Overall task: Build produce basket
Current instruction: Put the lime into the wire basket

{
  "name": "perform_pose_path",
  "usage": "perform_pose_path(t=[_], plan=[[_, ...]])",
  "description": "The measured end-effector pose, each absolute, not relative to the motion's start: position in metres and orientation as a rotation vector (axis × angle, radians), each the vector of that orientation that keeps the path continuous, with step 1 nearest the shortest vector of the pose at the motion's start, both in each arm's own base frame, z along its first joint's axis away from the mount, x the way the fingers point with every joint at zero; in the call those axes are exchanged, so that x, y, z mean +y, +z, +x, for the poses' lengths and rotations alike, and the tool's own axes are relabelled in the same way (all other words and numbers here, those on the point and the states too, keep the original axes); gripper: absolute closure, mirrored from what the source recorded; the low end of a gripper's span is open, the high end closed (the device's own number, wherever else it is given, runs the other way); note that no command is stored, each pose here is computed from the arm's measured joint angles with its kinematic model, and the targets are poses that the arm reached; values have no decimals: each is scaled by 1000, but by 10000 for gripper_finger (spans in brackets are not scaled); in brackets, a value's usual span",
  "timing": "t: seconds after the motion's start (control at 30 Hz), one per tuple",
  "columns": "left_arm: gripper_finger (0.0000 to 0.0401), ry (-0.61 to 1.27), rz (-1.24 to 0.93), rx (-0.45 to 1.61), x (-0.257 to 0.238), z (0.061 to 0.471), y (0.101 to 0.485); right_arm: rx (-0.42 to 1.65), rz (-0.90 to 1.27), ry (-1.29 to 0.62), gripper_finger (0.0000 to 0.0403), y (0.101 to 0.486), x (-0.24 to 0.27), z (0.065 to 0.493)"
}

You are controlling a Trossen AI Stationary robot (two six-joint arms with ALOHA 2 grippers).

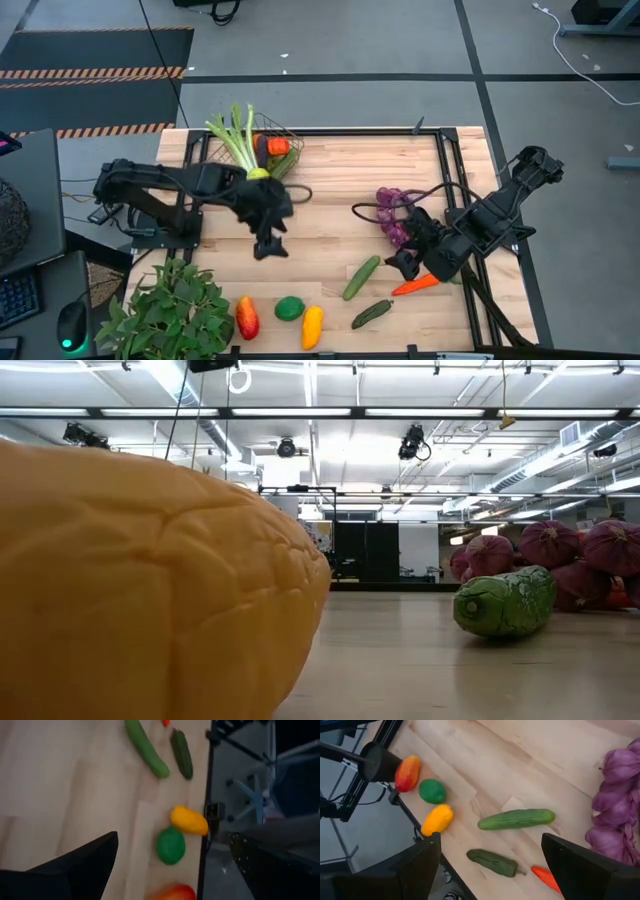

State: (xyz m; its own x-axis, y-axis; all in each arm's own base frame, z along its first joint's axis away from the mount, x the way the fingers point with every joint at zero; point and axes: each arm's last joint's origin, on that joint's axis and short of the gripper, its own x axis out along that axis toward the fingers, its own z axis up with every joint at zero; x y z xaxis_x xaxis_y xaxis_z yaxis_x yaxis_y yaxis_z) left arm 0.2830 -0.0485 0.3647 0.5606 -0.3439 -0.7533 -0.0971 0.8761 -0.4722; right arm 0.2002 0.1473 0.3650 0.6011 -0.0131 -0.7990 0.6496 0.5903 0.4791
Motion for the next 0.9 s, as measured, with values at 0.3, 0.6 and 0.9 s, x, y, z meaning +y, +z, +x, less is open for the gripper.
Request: perform_pose_path(t=[0.3, 0.6, 0.9], plan=[[12, -221, -392, 1080, -96, 285, 346, 852, 859, -424, 55, 365, 153, 196], [12, -247, -351, 1183, -128, 290, 324, 871, 856, -391, 55, 366, 159, 192], [12, -200, -367, 1190, -153, 292, 313, 881, 831, -370, 55, 365, 163, 188]])
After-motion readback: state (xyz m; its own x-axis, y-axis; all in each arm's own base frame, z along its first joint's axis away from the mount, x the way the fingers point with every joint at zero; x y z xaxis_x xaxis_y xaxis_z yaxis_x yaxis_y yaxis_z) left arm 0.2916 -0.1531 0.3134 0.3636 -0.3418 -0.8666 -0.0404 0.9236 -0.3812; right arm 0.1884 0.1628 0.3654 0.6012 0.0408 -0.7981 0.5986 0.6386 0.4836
